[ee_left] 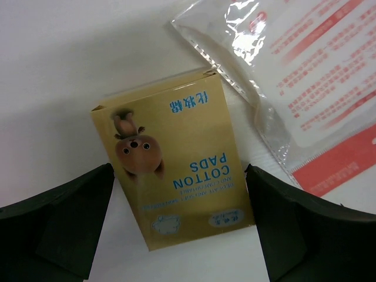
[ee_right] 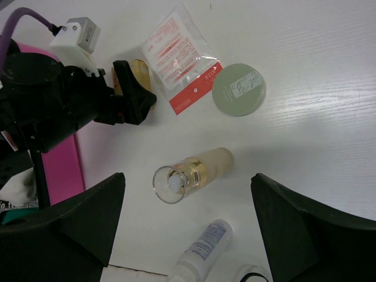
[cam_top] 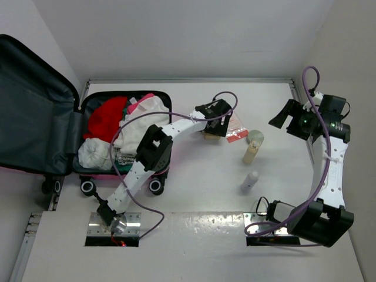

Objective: Pack the luggage

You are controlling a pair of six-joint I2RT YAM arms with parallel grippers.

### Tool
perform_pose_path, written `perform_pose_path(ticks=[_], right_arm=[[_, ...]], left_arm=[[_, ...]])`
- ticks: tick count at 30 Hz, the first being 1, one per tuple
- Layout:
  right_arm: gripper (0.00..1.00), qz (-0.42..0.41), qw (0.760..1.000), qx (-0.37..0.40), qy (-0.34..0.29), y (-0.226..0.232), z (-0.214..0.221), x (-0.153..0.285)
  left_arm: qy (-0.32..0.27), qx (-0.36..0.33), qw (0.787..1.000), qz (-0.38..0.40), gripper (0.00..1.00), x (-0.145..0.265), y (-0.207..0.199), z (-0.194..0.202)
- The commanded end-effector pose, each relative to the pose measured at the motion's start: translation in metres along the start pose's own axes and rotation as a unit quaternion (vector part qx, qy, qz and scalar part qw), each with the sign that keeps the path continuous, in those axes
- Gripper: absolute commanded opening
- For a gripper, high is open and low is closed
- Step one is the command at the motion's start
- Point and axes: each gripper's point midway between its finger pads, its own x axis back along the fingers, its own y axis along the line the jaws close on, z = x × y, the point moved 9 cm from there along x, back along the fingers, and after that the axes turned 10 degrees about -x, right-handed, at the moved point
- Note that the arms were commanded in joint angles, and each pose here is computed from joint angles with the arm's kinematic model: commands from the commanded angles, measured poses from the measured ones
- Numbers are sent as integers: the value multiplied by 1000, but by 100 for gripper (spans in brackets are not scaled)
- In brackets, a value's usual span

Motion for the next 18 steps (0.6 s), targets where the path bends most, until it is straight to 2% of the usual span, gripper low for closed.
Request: perform_pose_path(ticks=[1,5,6,10,13,15,16,18], right_arm=[[87,-10,1000,11,-15,4,-4,6],[86,-12,1000,10,-15,4,-5,5],[84,-17,1000,10,-15,5,-5,5],[81,-40,999,-8,-10,6,-4,-2],[79,-72,997,-5,-11,10,-4,-11],[78,-86,996,3,0,14,1,-17],[77,-99,995,20,3,19,2,-21],[77,-116,992,47,8,26,6,-27]], left_arm=[[-11,15,1000,8,99,-5,-2,-7],[-6,13,1000,3,95,-9,4,-5],[-12,14,1000,-4,89,-6,12,-10],[-61,28,998,-16,73,23,36,-32],[-110,23,994,-10,57,63,52,-45],[-129,6,991,-45,41,83,65,-48],[-163,8,985,-54,38,112,73,-61],[-191,8,979,-76,38,144,84,-68]])
